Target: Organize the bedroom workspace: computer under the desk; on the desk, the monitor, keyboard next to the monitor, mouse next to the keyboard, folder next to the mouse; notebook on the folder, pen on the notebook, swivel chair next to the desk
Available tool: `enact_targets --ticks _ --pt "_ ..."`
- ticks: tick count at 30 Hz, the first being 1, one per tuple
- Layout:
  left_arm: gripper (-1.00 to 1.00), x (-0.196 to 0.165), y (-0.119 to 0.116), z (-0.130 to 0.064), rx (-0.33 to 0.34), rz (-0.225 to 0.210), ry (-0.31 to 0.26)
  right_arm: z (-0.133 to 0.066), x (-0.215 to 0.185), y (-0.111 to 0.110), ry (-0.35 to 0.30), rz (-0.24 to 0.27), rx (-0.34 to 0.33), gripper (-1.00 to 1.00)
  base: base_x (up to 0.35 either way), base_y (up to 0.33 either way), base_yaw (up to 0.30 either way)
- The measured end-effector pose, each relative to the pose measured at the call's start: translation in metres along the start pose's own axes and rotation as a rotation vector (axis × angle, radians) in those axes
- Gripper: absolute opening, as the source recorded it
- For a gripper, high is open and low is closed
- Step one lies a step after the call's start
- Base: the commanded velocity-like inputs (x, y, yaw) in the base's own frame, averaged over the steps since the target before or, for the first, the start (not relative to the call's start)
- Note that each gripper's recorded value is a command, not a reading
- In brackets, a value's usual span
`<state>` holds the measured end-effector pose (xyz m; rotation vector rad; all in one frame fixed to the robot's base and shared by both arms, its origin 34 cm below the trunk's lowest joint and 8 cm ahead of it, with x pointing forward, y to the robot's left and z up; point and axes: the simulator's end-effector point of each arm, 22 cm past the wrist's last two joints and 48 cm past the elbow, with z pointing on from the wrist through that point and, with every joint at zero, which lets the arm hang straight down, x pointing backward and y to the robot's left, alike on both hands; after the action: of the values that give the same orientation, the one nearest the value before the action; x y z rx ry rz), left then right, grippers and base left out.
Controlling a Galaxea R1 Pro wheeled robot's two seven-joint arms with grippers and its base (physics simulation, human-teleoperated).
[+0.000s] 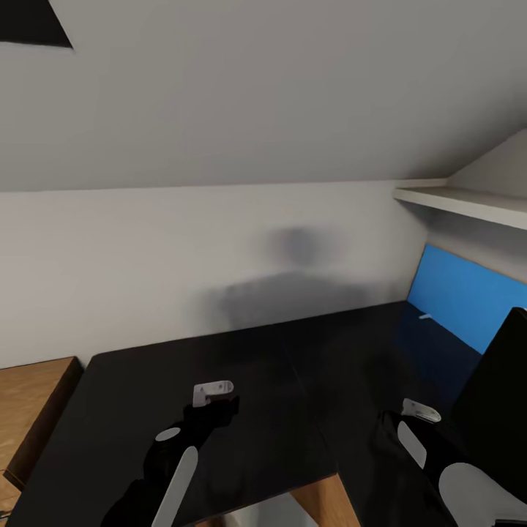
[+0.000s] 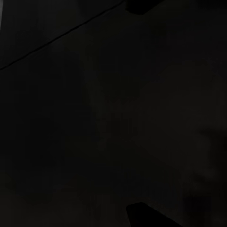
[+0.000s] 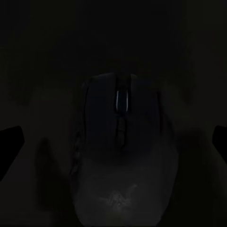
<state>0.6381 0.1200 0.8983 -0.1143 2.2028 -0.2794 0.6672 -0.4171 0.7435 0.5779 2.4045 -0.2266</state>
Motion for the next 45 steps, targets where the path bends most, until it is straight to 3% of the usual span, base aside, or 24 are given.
enact_targets --ticks 30,31,45 --pt "1.00 0.013 0.005 0.013 0.000 0.000 -0.001 0.015 0.004 0.003 -0.017 0.002 -0.006 1.00 0.000 0.000 0.000" --pt "1.00 0.013 0.005 0.013 0.000 0.000 -0.001 0.015 0.004 0.004 -0.017 0.001 -0.005 -1.00 0.000 0.000 0.000" --pt "1.00 0.014 0.005 0.013 0.000 0.001 0.001 0.015 0.003 0.006 -0.023 -0.019 -0.004 -1.00 0.000 0.000 0.000"
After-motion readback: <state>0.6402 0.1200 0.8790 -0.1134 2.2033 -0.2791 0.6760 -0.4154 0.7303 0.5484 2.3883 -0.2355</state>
